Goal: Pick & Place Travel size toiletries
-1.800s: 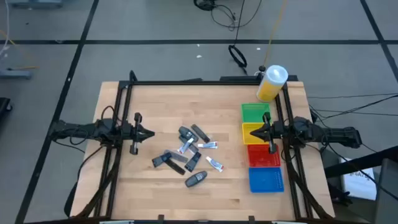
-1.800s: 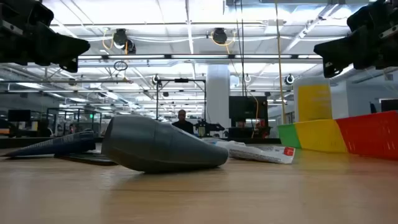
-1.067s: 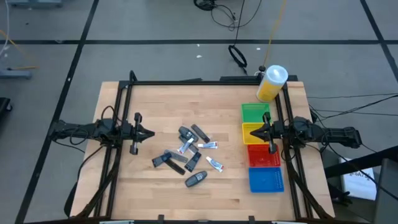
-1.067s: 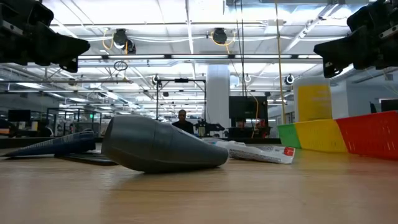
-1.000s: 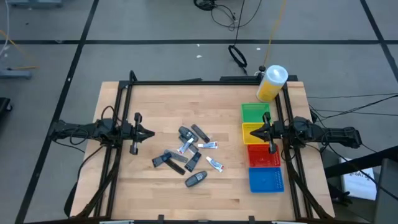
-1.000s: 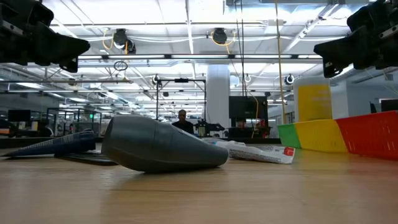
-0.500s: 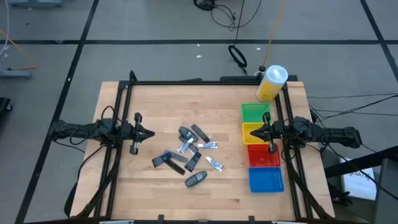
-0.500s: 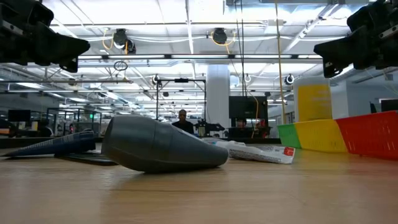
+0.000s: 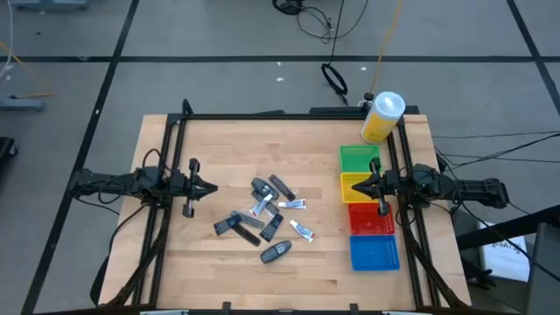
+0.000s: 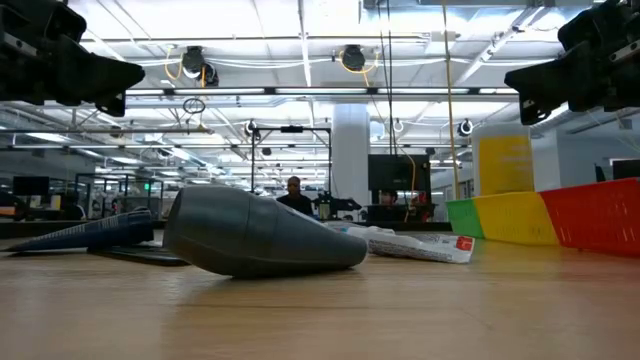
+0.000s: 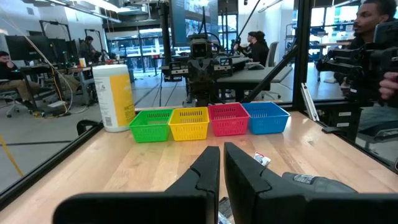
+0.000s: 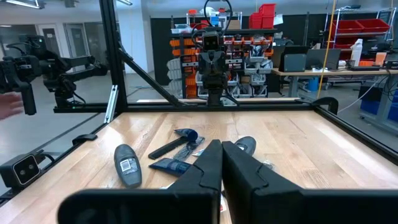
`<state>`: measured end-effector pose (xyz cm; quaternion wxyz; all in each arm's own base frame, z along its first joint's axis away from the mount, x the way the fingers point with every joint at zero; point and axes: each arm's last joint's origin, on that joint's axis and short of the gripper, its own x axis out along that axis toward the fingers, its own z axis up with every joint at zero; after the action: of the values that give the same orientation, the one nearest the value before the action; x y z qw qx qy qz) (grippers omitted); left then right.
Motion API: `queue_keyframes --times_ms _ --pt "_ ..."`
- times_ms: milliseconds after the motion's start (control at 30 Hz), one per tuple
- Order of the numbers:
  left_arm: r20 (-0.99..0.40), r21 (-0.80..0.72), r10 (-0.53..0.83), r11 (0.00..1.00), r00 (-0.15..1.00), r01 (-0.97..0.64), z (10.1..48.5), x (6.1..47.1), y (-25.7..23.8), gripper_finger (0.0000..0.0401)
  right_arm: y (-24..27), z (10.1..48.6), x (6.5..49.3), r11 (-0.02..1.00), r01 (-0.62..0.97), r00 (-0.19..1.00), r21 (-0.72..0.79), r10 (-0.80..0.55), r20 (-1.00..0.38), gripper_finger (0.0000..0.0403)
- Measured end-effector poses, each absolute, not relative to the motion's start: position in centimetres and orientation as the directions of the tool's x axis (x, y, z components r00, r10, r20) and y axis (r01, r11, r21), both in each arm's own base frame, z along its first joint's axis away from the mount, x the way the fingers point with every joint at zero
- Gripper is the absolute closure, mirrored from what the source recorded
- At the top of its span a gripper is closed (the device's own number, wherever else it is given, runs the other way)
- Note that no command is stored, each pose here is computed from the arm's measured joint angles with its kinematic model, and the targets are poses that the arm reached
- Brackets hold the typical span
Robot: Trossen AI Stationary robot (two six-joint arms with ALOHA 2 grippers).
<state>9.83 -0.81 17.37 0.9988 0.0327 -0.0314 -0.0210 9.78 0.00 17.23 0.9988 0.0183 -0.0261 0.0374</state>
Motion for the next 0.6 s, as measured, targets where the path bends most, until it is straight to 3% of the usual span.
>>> queue_keyframes --times_ms 167,333,600 --pt "0.062 0.067 -0.045 0.997 0.997 0.04 17.4 9.8 -0.8 0.0375 0.0 17.8 9.7 0.996 -0.078 0.991 0.037 0.074 0.112 0.0403" --pt "0.062 0.067 -0.044 0.997 0.997 0.04 17.4 9.8 -0.8 0.0375 0.0 18.9 9.6 0.969 -0.122 0.973 0.212 0.075 0.219 0.0403" --pt "0.148 0.032 0.009 0.999 0.989 -0.014 18.2 9.7 -0.6 0.0375 0.0 19.6 10.4 0.969 -0.135 0.959 0.205 0.076 0.274 0.0403"
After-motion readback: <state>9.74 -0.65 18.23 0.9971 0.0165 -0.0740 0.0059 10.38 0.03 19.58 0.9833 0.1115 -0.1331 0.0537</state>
